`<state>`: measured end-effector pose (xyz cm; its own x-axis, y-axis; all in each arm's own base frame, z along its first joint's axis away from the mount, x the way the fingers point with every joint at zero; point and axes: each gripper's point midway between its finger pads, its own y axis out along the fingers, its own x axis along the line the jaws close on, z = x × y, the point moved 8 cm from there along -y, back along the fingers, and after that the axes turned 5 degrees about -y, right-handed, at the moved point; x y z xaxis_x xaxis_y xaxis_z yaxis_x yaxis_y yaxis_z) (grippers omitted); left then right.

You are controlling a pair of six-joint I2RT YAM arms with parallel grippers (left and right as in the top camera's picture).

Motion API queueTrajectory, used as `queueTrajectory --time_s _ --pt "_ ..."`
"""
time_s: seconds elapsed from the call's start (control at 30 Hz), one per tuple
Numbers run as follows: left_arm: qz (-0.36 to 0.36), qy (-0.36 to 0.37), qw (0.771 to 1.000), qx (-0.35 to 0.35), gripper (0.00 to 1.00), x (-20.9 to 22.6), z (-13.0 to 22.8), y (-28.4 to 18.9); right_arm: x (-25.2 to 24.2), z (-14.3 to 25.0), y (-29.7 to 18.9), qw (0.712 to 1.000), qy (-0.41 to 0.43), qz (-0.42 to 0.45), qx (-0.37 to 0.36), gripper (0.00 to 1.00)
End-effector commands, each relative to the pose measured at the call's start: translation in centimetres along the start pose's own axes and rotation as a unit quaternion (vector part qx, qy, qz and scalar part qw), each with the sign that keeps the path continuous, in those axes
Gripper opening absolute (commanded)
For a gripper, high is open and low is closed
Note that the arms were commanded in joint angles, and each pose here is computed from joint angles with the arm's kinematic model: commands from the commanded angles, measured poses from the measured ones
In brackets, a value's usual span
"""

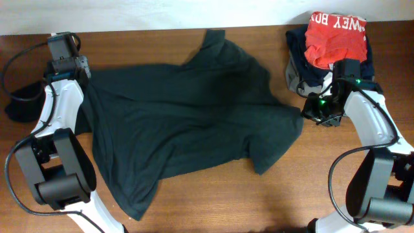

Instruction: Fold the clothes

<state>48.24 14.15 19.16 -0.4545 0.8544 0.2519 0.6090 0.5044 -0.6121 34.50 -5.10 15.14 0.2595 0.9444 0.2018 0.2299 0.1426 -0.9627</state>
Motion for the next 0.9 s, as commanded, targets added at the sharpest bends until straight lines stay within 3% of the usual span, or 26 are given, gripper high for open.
queueTrajectory --time_s 0.0,0.03,0.17,0.33,0.4,0.63,0.87 --pt "-0.007 -0.013 1.0 -0.01 0.53 0.3 -0.6 0.0 0.4 -0.6 -0.5 1.0 -0.011 -0.006 -0.014 0.4" --pt "-0.004 -0.011 1.0 -0.01 0.99 0.0 -0.6 -0.1 0.8 -0.9 -0.5 0.999 -0.04 -0.025 -0.025 0.45" --pt "0.049 -0.032 0.998 -0.001 0.99 -1.6 -0.6 -1.0 1.9 -2.5 -0.8 0.991 -0.088 -0.07 -0.075 0.53" --pt "0.221 -0.068 0.972 0.04 0.99 -5.2 -0.6 -4.8 6.0 -6.9 -2.4 0.959 -0.175 -0.093 -0.201 0.64" --pt "0.25 -0.06 0.965 0.054 0.99 -6.2 -0.3 -5.9 7.9 -8.1 -2.4 0.949 -0.206 -0.094 -0.218 0.66" --pt "0.27 -0.019 0.956 0.11 0.99 -9.0 1.6 -8.8 12.5 -12.8 1.8 0.942 -0.248 -0.084 -0.21 0.68" --pt "0.254 0.017 0.956 0.145 0.99 -10.7 3.3 -10.1 12.8 -15.8 6.2 0.949 -0.24 -0.071 -0.192 0.67"
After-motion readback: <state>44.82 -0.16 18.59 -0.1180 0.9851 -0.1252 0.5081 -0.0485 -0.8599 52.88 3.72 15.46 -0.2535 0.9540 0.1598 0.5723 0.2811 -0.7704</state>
